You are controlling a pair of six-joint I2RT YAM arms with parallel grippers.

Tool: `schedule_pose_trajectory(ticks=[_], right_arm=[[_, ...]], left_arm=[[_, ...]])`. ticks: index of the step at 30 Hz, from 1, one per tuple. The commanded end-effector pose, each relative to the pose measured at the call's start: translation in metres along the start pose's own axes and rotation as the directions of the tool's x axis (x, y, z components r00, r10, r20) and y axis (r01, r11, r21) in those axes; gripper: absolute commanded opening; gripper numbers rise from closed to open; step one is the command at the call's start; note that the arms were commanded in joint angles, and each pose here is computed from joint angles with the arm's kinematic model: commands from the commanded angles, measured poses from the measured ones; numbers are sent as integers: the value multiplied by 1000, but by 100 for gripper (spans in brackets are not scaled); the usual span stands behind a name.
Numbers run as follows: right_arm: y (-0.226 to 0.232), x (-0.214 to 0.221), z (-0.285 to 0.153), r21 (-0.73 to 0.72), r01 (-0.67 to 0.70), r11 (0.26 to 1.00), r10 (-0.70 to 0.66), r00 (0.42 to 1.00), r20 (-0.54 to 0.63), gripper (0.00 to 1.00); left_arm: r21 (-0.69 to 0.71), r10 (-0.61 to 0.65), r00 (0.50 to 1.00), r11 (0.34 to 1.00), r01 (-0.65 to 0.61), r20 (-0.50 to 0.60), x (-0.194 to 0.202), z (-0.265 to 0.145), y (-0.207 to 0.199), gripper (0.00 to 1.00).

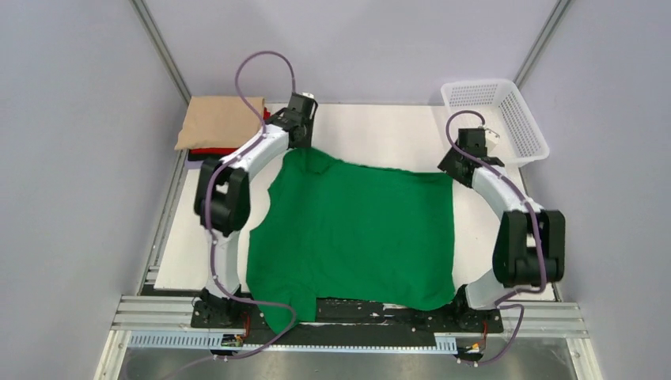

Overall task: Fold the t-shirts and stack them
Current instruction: Flatten out the tshirt

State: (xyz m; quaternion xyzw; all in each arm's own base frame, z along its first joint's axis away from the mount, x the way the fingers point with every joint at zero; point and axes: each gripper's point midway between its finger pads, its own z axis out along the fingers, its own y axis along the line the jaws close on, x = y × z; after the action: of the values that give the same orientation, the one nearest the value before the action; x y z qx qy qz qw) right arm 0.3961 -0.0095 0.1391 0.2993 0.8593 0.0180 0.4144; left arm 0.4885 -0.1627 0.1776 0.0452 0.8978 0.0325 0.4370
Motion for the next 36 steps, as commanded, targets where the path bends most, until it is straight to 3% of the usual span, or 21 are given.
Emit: schedule_pose_trajectory(ticks=[1, 2, 4, 5, 6, 13, 19, 28, 36], right_arm=[[42, -58, 19, -92, -3, 996, 13, 994, 105, 64], [49, -61, 20, -116, 5, 993, 6, 995, 100, 70], [60, -65, 18, -158, 9, 987, 6, 996, 94, 83], [63, -64, 16, -174, 9, 985, 7, 996, 88, 96], [65, -62, 13, -192, 6, 981, 9, 997, 80, 100], [67, -19, -20, -319, -34, 947, 24, 999, -36, 100], [59, 43, -32, -392, -41, 919, -32, 983, -178, 100], [32, 92, -27, -354, -37, 934, -71, 956, -285, 100], [25, 103, -14, -338, 16, 941, -127, 942, -310, 100]], left_arm=[[124, -89, 992, 987, 100, -93, -6, 41, -16, 60], [138, -91, 993, 985, 101, -78, -11, 43, -18, 85], [203, -102, 994, 973, 109, -44, -22, 40, -28, 98], [225, -106, 994, 968, 111, -36, -23, 36, -30, 99], [263, -118, 993, 957, 120, -24, -28, 32, -37, 100], [315, -185, 975, 925, 214, -118, 4, 6, -43, 100], [449, -310, 930, 814, 368, -199, 39, -14, -71, 100], [363, -366, 880, 809, 462, -303, 86, 13, -73, 100], [325, -377, 869, 818, 475, -321, 95, 42, -77, 100]])
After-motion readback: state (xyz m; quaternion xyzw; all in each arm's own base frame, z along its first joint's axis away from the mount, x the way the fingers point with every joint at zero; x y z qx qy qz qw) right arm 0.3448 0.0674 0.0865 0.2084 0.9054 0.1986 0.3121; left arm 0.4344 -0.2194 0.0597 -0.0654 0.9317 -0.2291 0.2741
